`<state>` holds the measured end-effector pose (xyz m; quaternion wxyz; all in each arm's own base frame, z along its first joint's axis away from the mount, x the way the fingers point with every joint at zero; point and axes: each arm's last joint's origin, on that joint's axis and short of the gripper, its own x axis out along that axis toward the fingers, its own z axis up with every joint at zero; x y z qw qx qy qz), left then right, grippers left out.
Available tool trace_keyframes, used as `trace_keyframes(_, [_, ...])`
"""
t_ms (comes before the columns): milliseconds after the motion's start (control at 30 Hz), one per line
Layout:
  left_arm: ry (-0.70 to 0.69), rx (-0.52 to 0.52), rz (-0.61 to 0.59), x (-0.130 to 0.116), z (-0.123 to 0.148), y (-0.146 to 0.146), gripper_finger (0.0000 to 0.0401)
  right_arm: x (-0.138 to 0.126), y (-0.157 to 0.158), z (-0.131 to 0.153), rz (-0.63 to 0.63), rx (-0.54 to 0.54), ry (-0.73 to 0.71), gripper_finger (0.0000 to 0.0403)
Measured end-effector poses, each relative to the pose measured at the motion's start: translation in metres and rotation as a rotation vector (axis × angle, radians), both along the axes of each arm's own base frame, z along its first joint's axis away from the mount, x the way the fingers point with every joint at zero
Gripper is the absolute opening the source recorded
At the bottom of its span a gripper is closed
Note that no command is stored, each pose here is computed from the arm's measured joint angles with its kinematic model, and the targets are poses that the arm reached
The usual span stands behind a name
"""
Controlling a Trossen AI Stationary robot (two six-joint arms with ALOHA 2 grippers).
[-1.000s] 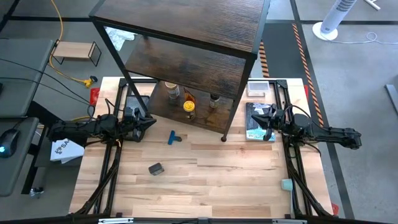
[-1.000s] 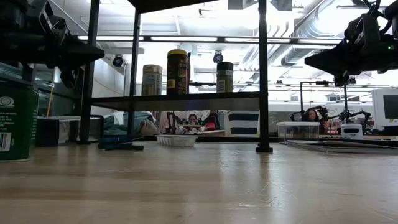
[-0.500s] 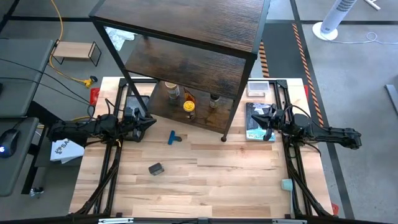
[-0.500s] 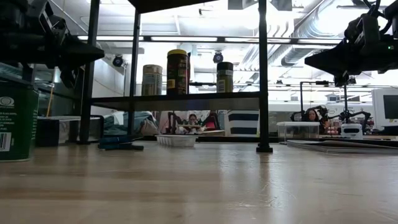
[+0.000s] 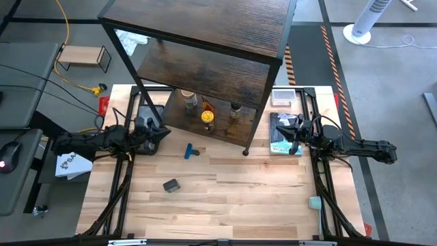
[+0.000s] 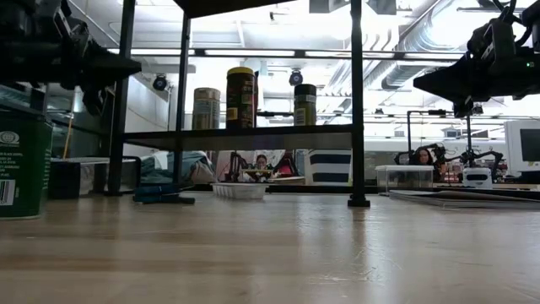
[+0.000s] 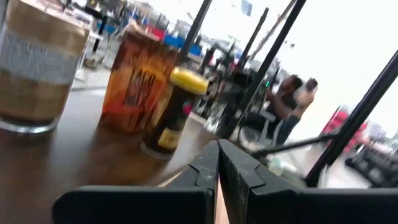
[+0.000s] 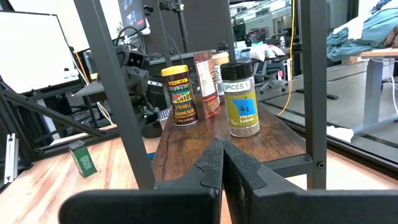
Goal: Shelf spices
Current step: Adjust the shelf
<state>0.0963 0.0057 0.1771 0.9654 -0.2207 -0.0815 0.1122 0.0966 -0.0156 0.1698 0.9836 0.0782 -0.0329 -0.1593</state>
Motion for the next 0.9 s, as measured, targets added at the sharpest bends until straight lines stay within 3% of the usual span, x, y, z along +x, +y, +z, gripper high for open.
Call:
trace_keyframes(133, [-0.056, -0.142, 0.04, 0.0, 0.002, 0.002, 0.0008, 0.0, 0.0, 0.0, 0.0, 0.0, 0.0, 0.0])
trace_keyframes(233, [-0.211, -0.387, 0.085, -0.002, 0.01, 0.004, 0.0008, 0.0, 0.0, 0.0, 0.0, 0.0, 0.0, 0.0])
trace_keyframes(300, [-0.325, -0.401, -0.018, -0.005, 0.032, 0.002, 0.0007, 0.0, 0.0, 0.0, 0.0, 0.0, -0.002, 0.0])
trace_keyframes(367, [-0.356, -0.357, -0.129, -0.008, 0.059, -0.001, 0.0005, 0.0, 0.0, 0.0, 0.0, 0.0, 0.0, 0.0])
trace_keyframes(433, [-0.277, -0.303, -0.215, -0.007, 0.083, -0.004, 0.0002, 0.0, 0.0, 0.0, 0.0, 0.0, 0.0, 0.0])
trace_keyframes(533, [-0.034, -0.205, -0.33, -0.005, 0.115, -0.01, 0.0001, 0.0, 0.0, 0.0, 0.0, 0.0, -0.001, 0.0])
trace_keyframes(667, [0.268, -0.139, -0.329, 0.004, 0.138, -0.013, 0.0001, 0.0, 0.0, 0.0, 0.0, 0.0, -0.001, 0.0])
trace_keyframes(733, [0.318, -0.139, -0.279, 0.013, 0.143, -0.013, 0.0001, 0.0, 0.0, 0.0, 0.0, 0.0, -0.001, 0.0])
trace_keyframes(900, [0.271, -0.211, -0.104, 0.035, 0.147, -0.013, 0.0001, 0.0, 0.0, 0.0, 0.0, 0.0, 0.0, 0.0])
